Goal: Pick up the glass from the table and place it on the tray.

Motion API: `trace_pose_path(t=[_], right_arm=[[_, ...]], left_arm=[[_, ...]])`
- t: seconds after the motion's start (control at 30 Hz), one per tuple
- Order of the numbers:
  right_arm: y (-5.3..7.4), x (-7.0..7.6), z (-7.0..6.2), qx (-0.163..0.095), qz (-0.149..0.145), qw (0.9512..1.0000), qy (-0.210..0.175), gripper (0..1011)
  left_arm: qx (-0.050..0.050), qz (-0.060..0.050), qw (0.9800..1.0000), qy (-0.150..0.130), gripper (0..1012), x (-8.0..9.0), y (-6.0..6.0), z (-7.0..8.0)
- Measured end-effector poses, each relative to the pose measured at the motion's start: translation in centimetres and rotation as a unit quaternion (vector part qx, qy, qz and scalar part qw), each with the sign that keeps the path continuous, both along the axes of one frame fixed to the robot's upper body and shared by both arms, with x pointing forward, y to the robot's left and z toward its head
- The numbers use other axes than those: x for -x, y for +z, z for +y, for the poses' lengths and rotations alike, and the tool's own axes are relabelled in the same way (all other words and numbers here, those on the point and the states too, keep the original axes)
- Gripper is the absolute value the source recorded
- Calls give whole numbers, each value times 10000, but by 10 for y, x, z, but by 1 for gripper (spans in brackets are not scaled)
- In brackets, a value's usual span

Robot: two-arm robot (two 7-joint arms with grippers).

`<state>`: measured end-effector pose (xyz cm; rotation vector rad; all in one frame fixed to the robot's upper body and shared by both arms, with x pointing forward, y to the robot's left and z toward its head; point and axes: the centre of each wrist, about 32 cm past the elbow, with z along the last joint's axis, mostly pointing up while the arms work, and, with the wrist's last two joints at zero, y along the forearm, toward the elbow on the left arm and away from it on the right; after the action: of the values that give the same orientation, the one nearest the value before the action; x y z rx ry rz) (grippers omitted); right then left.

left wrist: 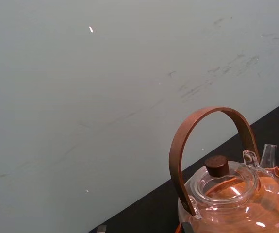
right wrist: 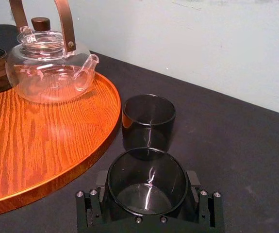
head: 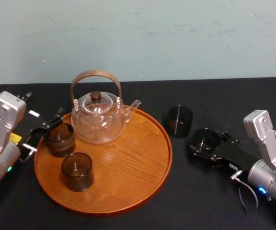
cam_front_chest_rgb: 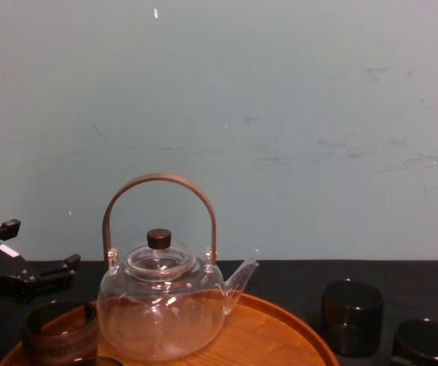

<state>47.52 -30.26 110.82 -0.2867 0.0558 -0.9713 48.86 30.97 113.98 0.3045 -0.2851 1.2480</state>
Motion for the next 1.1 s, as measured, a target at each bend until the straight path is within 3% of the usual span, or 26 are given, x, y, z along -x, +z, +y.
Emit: trace_pose_path(t=[0.97, 1.1], right_arm=[[-3, -2, -2, -59, 141, 9999, -11, 1002], [-3, -2, -2, -58, 139, 9999, -11, 943]], left_arm=[[0, 1, 10000, 0, 1001, 0, 0, 0], [0, 0, 10000, 0, 1002, 0, 0, 0]])
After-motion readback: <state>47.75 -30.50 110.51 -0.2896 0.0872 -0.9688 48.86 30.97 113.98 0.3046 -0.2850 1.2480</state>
